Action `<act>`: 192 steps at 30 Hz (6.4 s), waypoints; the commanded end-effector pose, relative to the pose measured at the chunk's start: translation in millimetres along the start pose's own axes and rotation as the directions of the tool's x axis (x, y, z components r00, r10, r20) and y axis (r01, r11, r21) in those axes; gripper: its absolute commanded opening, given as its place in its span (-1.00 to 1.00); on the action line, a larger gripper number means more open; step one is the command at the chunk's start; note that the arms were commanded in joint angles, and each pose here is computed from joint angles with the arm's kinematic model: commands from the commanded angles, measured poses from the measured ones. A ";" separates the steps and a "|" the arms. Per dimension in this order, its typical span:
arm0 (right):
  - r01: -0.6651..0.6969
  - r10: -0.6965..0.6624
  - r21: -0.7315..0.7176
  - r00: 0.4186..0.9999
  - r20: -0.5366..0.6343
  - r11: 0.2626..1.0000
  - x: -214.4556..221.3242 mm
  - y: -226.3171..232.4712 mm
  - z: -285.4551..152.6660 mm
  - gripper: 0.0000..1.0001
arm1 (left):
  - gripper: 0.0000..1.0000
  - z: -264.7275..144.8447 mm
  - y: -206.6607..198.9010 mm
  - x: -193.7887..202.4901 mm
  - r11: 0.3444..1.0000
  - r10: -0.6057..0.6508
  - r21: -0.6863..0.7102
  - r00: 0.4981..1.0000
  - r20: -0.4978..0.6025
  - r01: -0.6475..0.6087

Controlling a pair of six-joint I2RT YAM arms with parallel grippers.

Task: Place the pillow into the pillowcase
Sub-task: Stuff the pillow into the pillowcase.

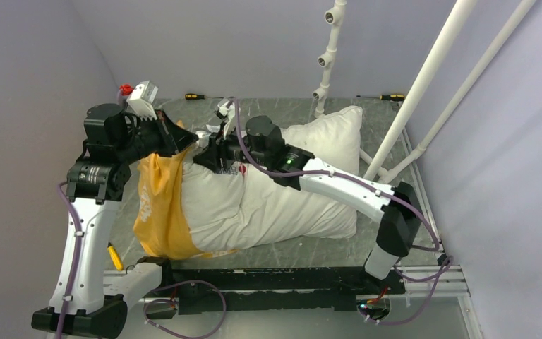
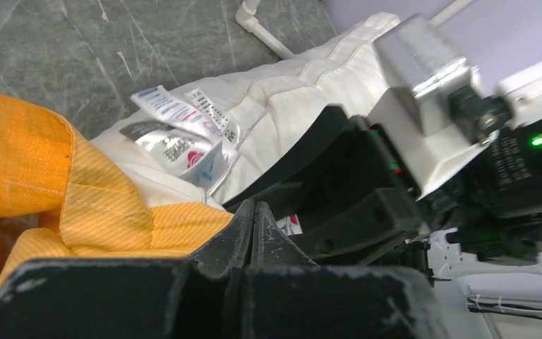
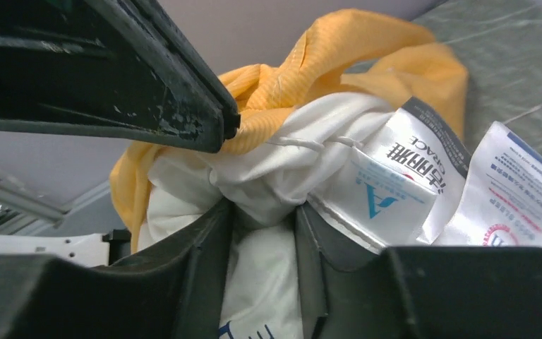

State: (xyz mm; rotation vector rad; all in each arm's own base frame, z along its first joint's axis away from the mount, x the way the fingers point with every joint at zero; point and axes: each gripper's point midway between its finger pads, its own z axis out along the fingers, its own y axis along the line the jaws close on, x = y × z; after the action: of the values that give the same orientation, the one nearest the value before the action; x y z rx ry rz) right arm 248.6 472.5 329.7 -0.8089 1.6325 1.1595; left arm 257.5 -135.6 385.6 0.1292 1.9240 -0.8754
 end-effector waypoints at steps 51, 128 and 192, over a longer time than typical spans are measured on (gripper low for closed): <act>-0.579 0.524 -0.164 0.803 -0.283 0.799 147.3 40.1 61.3 -0.53 | 0.78 -103.2 236.5 29.6 0.495 -0.227 -0.833 0.962 0.153 0.249; -0.617 0.608 0.150 0.787 0.106 0.772 52.9 -76.0 102.8 -0.54 | -1.00 16.9 -120.9 -16.3 0.855 -0.316 0.357 0.923 -0.220 0.377; -0.510 0.519 -0.274 0.853 -0.045 0.815 9.4 39.0 -30.9 0.57 | -1.00 42.6 -68.5 -11.0 0.928 -0.306 0.171 0.939 -0.156 0.331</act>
State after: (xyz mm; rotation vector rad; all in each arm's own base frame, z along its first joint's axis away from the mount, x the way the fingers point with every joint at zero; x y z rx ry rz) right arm 192.1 435.4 304.4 -0.5080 1.8843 1.6869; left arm 288.1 -194.4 377.1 -0.1532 2.1115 -1.1527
